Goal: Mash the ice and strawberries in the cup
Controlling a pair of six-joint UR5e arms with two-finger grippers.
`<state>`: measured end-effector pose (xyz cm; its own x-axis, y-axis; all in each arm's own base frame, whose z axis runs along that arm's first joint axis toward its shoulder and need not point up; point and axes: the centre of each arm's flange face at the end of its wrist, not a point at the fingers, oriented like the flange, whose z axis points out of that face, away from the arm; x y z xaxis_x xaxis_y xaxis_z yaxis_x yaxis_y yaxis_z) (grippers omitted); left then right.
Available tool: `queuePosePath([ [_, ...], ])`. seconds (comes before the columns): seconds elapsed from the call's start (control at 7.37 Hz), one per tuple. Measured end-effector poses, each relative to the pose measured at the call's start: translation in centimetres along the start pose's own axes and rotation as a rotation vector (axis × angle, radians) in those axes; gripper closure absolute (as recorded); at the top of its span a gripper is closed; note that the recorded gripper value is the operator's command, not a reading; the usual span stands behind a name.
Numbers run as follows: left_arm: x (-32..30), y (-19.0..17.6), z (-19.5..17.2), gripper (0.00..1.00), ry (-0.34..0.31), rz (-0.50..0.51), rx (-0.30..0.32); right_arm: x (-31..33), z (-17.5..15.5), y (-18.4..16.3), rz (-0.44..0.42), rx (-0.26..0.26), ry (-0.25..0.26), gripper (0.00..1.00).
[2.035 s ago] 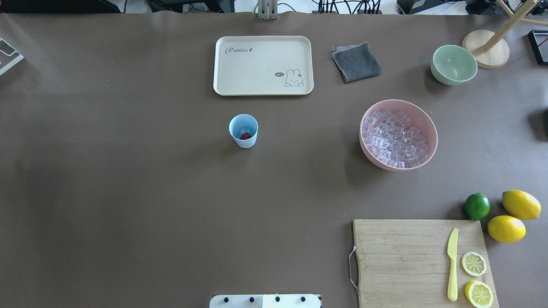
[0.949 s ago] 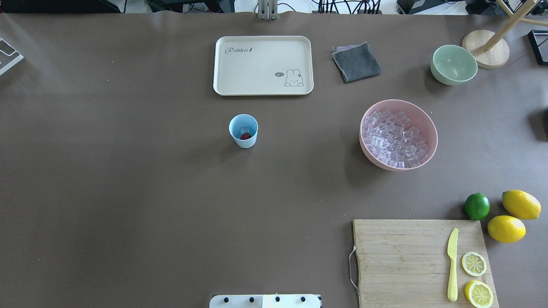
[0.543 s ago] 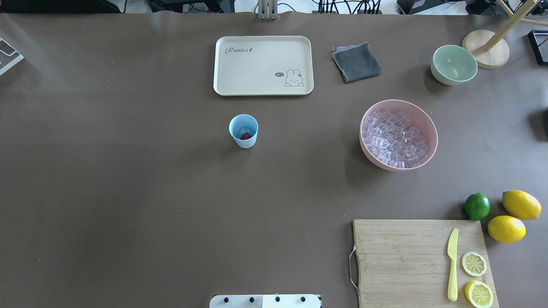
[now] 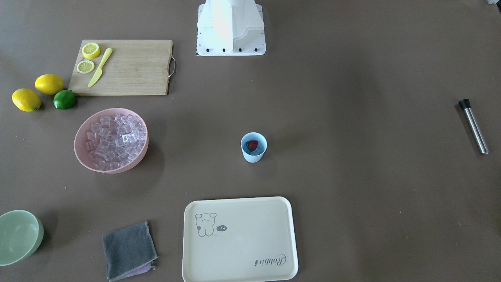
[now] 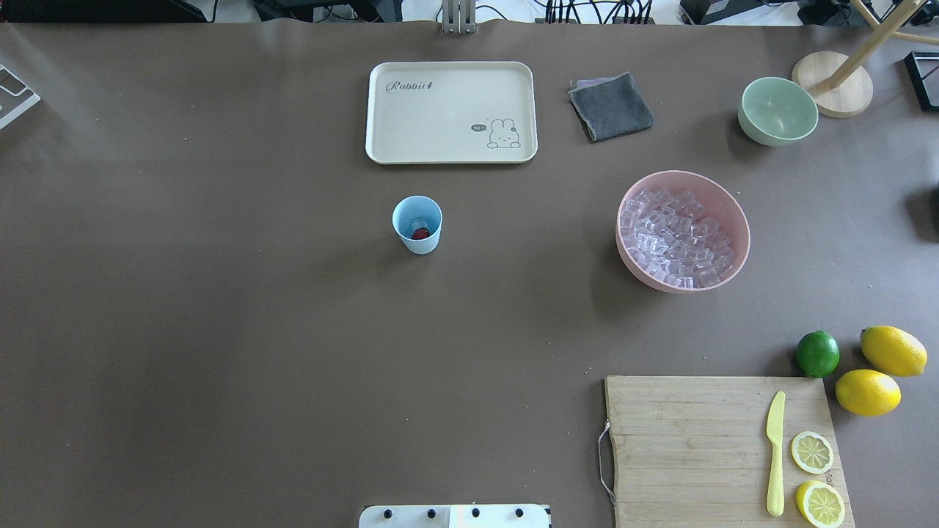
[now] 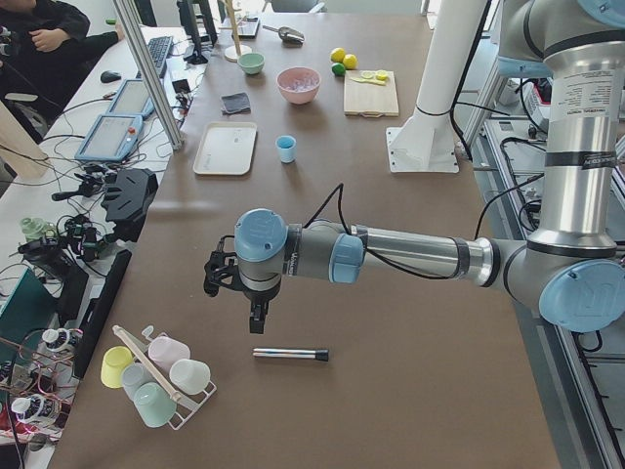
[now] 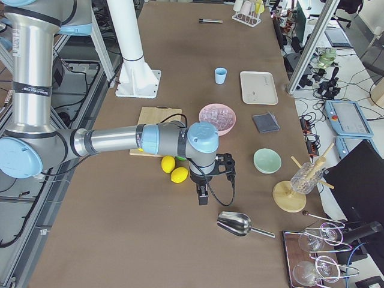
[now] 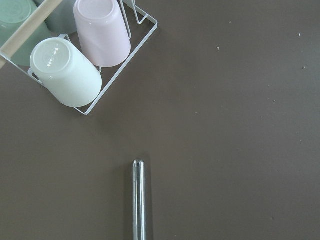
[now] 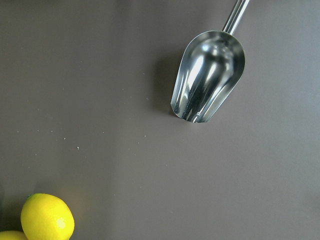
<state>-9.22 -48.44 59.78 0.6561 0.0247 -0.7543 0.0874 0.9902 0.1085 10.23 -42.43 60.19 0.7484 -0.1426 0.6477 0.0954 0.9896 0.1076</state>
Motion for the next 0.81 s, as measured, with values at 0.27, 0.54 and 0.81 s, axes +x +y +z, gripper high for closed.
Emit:
queuePosePath([
  [0.27,-0.34,0.21,0.11,0.01,-0.009,0.011,-0.004,0.11,0.12,0.11,0.007,-0.005,-0.001,0.00],
  [0.54,-0.34,0.40,-0.14,0.01,-0.015,0.018,0.000,0.13,0.12,0.32,0.010,-0.007,-0.001,0.00],
  [0.81,-0.44,0.46,-0.17,0.01,-0.023,0.017,0.001,0.13,0.08,0.47,0.011,-0.007,-0.001,0.00],
])
